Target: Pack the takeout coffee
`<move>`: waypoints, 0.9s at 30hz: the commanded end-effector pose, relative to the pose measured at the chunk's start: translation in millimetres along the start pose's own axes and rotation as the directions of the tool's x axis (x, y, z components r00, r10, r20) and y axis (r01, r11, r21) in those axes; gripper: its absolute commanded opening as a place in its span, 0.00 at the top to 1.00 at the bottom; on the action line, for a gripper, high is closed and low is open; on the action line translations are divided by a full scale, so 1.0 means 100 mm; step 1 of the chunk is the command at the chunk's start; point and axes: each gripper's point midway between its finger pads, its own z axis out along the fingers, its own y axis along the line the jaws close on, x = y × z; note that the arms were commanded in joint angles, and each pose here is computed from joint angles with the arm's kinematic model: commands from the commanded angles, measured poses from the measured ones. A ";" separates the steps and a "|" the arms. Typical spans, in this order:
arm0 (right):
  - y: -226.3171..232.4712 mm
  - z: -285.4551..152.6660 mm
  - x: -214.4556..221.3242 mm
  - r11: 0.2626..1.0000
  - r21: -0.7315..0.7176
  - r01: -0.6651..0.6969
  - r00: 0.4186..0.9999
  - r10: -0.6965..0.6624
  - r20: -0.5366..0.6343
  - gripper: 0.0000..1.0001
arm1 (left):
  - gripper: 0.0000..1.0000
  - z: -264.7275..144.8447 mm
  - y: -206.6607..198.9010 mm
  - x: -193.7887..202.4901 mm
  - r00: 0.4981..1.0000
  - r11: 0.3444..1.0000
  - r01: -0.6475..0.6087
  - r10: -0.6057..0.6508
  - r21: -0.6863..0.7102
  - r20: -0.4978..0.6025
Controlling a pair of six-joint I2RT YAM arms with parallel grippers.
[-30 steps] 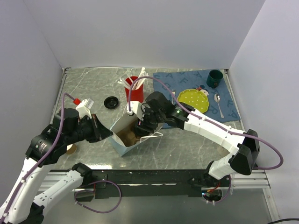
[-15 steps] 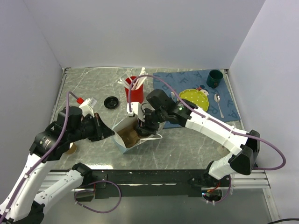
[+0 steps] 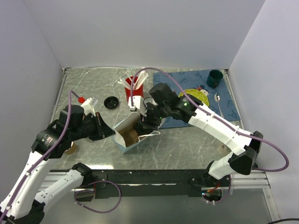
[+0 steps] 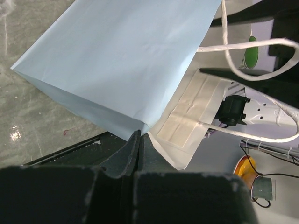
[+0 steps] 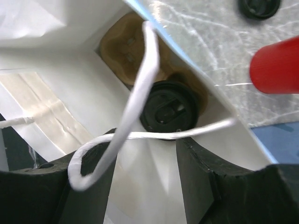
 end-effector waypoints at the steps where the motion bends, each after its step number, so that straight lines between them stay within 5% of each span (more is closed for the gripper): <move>1: -0.17 -0.29 -0.23 0.998 0.068 0.007 0.998 -0.011 0.064 0.40 | 0.99 -0.03 0.04 0.06 0.999 0.999 0.014 -0.015 -0.031 -0.035; 14: -0.28 -0.53 -0.31 0.988 0.153 -0.016 0.997 0.003 0.083 0.39 | 0.96 -0.04 0.17 -0.07 0.999 0.987 0.010 -0.015 -0.159 -0.028; 19: -0.40 -0.66 -0.40 0.972 0.232 -0.044 0.993 0.017 0.119 0.39 | 0.60 -0.08 0.19 -0.23 1.000 0.979 0.003 0.002 -0.203 0.023; 27: -0.71 -1.05 -0.65 0.886 0.425 -0.186 0.961 0.072 0.269 0.38 | 0.30 -0.38 0.01 -0.91 0.965 0.960 -0.039 0.108 -0.278 0.238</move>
